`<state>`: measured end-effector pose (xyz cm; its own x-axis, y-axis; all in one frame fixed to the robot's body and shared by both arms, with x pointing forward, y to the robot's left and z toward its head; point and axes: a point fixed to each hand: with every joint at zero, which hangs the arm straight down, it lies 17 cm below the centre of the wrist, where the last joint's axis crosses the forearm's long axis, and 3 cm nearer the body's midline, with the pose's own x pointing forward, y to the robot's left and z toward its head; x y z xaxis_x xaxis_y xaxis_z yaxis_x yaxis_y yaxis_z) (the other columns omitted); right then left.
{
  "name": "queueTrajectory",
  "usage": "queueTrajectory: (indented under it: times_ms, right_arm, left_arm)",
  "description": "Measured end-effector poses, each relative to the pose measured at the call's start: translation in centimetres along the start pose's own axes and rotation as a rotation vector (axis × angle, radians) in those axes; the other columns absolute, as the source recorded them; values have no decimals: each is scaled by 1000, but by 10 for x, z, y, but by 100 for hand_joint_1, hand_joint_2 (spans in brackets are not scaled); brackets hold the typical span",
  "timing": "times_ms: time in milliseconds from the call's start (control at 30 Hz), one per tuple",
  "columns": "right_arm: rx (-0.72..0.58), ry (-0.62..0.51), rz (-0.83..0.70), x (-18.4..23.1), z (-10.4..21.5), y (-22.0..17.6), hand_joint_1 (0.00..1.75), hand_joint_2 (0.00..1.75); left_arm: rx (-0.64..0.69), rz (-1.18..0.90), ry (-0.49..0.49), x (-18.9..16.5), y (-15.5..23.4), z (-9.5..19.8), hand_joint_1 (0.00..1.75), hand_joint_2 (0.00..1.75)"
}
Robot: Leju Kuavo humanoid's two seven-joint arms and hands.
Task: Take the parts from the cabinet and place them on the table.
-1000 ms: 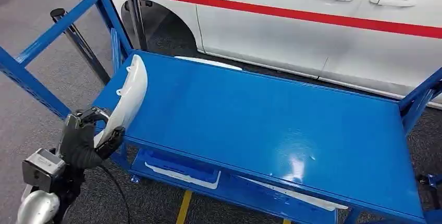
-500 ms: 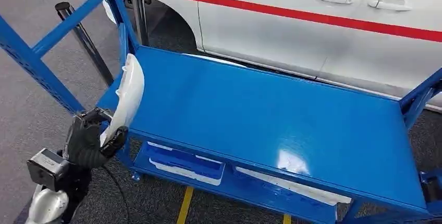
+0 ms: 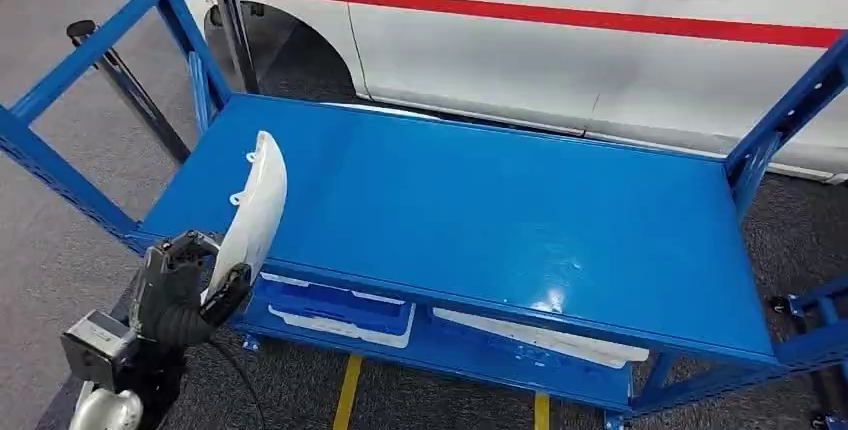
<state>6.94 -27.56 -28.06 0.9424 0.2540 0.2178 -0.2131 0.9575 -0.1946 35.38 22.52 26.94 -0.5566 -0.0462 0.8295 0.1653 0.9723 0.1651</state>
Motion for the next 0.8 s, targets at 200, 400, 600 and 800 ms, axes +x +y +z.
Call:
queueTrajectory:
  times_ms: [200,400,600,800]
  right_arm:
    - [-22,-1,-6,-1,-1,-7,0,0]
    - [-66,-14,25,-3,-2,-18,0,0]
    - [-96,-26,74,-3,-2,-25,0,0]
    - [-98,-15,91,-5,-2,-27,0,0]
  left_arm:
    - [15,1,-2,4,4,7,175,175]
    - [16,-11,-8,4,5,11,175,175]
    - [23,-21,2,1,8,17,175,175]
    - [24,-13,3,2,6,18,175,175]
